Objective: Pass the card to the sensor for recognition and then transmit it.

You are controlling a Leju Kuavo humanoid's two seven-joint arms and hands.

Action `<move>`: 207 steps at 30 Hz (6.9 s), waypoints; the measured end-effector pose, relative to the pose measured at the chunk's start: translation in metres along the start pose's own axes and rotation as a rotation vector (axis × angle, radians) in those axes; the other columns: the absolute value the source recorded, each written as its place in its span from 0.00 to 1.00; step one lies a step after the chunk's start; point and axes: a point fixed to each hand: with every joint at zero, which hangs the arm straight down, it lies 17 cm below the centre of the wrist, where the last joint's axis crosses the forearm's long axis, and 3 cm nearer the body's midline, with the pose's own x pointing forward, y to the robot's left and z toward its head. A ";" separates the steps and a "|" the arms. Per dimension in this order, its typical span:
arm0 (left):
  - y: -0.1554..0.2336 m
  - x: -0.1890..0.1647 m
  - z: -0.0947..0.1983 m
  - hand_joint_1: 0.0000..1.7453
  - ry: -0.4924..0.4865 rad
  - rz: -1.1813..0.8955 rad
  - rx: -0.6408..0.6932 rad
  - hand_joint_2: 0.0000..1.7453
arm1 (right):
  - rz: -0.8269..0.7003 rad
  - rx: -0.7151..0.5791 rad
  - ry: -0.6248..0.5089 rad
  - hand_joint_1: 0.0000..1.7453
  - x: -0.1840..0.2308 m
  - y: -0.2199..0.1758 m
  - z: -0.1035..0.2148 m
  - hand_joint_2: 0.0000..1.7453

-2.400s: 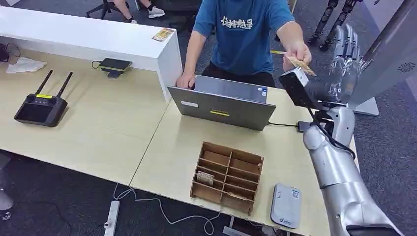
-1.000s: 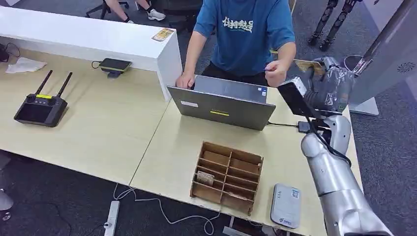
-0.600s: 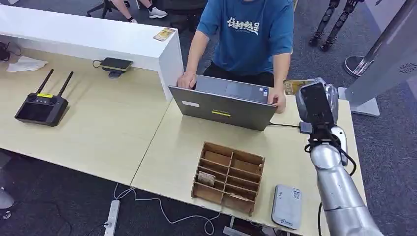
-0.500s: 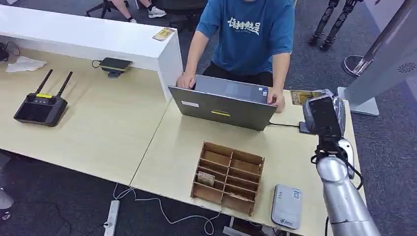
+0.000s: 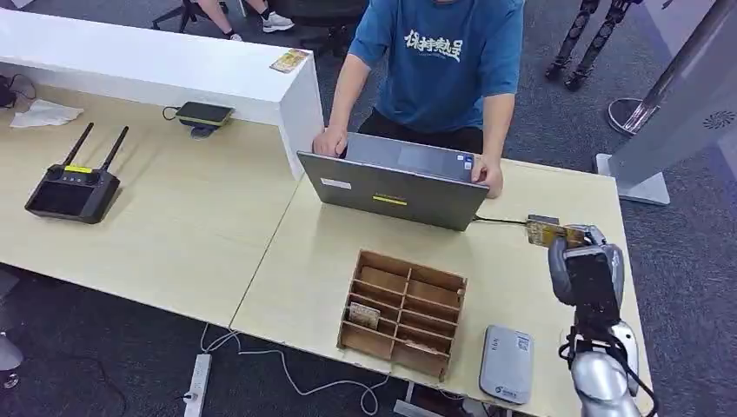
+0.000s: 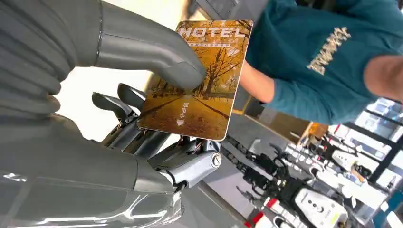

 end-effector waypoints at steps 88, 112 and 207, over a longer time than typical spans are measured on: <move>-0.003 -0.003 0.001 0.00 0.013 0.037 -0.012 0.00 | 0.364 0.419 0.384 1.00 -0.115 0.070 0.171 1.00; -0.001 -0.005 0.001 0.00 0.016 0.033 -0.007 0.00 | 0.448 0.375 0.248 1.00 -0.097 0.070 0.147 1.00; 0.042 0.013 -0.010 0.00 0.058 -0.300 0.033 0.00 | 0.747 -0.090 -0.199 0.00 0.146 0.047 -0.205 1.00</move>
